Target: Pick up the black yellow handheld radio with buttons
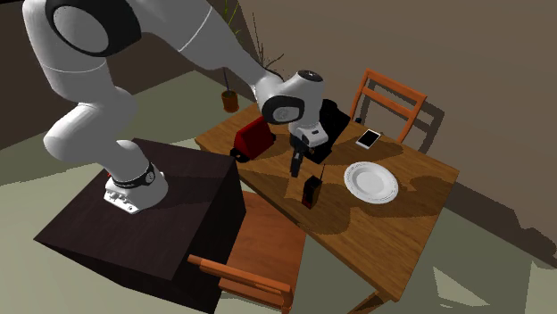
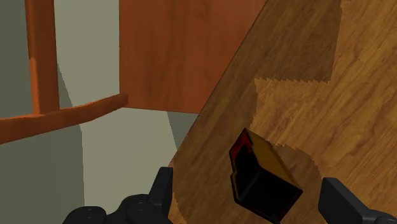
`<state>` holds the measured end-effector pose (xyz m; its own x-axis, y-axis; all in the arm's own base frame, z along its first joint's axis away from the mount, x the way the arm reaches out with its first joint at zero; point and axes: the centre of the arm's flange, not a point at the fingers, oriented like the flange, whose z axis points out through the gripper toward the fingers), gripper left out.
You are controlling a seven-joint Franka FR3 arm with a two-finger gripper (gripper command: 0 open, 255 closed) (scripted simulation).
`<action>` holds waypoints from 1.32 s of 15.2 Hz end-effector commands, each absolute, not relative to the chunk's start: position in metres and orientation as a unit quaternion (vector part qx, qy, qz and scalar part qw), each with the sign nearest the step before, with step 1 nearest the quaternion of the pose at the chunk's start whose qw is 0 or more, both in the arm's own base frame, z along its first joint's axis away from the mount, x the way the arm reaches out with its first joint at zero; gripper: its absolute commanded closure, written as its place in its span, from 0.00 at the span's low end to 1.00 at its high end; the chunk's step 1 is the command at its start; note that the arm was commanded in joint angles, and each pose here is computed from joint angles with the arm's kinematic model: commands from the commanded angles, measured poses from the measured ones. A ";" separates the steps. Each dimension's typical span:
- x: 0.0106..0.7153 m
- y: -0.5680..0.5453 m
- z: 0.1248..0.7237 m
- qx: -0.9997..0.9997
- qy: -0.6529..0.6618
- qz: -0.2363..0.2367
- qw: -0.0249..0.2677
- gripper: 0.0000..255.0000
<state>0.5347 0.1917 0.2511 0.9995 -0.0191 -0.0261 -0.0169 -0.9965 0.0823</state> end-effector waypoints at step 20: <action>0.589 0.233 0.134 0.999 -0.018 -0.019 0.039 1.00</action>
<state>0.5893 0.2330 0.1346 0.9987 -0.0374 -0.0348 -0.0346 -0.9963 0.0783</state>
